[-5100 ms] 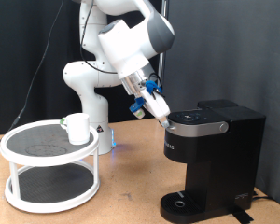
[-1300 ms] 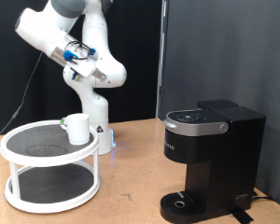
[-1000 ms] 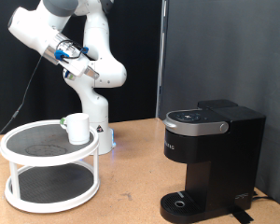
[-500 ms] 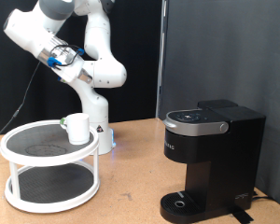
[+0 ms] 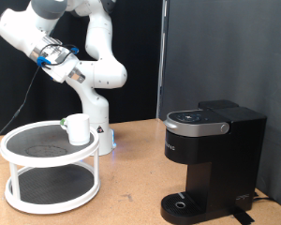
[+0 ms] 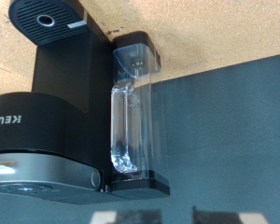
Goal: Make a cup of coffee with the keurig machine
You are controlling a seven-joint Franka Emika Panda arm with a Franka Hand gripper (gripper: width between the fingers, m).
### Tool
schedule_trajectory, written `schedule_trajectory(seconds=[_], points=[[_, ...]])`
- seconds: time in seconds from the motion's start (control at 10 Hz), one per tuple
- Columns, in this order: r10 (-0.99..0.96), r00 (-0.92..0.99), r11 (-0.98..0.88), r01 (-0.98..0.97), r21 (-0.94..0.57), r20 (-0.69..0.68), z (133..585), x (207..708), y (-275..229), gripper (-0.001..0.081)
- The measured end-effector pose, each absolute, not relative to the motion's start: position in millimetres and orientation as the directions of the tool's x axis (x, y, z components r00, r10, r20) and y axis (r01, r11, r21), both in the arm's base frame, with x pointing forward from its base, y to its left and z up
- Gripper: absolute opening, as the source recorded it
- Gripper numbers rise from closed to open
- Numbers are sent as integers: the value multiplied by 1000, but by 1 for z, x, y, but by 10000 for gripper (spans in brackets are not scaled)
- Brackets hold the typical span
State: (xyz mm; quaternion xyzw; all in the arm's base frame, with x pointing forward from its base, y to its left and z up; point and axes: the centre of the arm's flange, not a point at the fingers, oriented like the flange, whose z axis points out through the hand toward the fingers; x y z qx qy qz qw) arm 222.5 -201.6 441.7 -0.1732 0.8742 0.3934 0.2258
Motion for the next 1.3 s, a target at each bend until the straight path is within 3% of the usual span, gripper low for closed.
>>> schedule_trajectory(seconds=[0.6, 1.3], points=[[174, -847, 753, -214, 623, -502, 441, 215, -225, 0], [221, -835, 774, -164, 611, -504, 441, 201, -240, 0]])
